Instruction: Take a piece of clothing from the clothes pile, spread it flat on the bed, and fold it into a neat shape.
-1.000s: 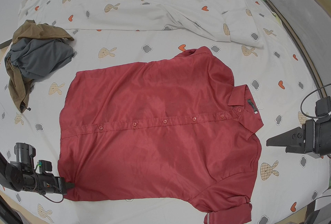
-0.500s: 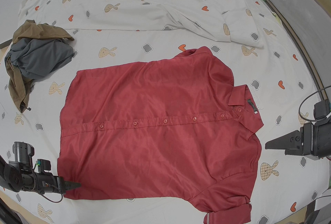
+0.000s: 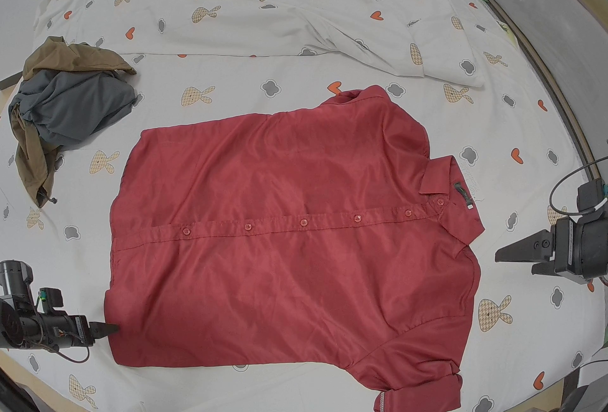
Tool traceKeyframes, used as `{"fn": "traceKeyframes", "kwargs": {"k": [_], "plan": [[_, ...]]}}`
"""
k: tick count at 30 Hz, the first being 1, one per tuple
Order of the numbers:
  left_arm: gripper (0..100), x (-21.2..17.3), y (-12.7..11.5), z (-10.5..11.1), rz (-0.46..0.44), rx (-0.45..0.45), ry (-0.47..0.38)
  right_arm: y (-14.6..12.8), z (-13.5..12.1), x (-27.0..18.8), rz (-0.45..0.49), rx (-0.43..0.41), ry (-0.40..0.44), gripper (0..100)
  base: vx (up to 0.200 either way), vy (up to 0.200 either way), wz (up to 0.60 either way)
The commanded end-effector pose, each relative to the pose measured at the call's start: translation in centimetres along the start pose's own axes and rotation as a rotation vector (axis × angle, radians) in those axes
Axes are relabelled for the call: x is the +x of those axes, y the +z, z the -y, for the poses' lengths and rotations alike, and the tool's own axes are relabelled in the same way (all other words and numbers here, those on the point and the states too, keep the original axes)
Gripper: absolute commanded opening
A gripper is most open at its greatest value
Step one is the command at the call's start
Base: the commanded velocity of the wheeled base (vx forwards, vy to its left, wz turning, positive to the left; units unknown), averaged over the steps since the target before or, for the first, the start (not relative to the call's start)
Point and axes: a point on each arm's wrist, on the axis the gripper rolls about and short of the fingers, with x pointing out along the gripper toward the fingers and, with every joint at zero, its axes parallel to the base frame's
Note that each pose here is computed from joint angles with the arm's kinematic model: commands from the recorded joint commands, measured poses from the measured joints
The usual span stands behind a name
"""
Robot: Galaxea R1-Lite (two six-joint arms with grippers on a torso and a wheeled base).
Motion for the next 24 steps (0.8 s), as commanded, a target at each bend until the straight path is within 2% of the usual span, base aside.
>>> {"fn": "traceKeyframes", "kwargs": {"k": [1,7,11,14,17,21,23,24], "plan": [[100,-0.8,-0.4,-1.9,0.023,-0.036,0.066,1.2,1.2,1.4,-0.012,0.031,-0.067,100,0.0,0.0,0.0],[100,-1.1,-1.0,-4.0,0.021,-0.092,0.124,2.8,3.1,2.8,-0.02,0.084,-0.047,100,0.0,0.0,0.0],[100,-1.7,-1.1,-5.4,0.053,-0.098,0.133,3.1,4.2,3.6,0.018,0.066,-0.032,100,0.0,0.0,0.0],[100,-2.1,-0.8,-5.6,0.084,-0.088,0.131,3.2,4.6,4.1,0.042,0.062,-0.029,100,0.0,0.0,0.0],[100,-3.1,0.1,-5.2,0.144,-0.049,0.144,3.9,5.1,5.2,0.073,0.065,-0.032,100,0.0,0.0,0.0],[100,-4.4,1.6,-3.9,0.216,0.027,0.116,5.7,5.5,6.7,0.11,0.068,-0.003,100,0.0,0.0,0.0],[100,-5.6,3.0,-2.6,0.253,0.069,0.081,7.1,5.5,7.6,0.146,0.045,0.057,100,0.0,0.0,0.0],[100,-6.8,4.2,-1.3,0.275,0.082,0.052,7.9,5.4,8.3,0.162,0.02,0.112,100,0.0,0.0,0.0]]}}
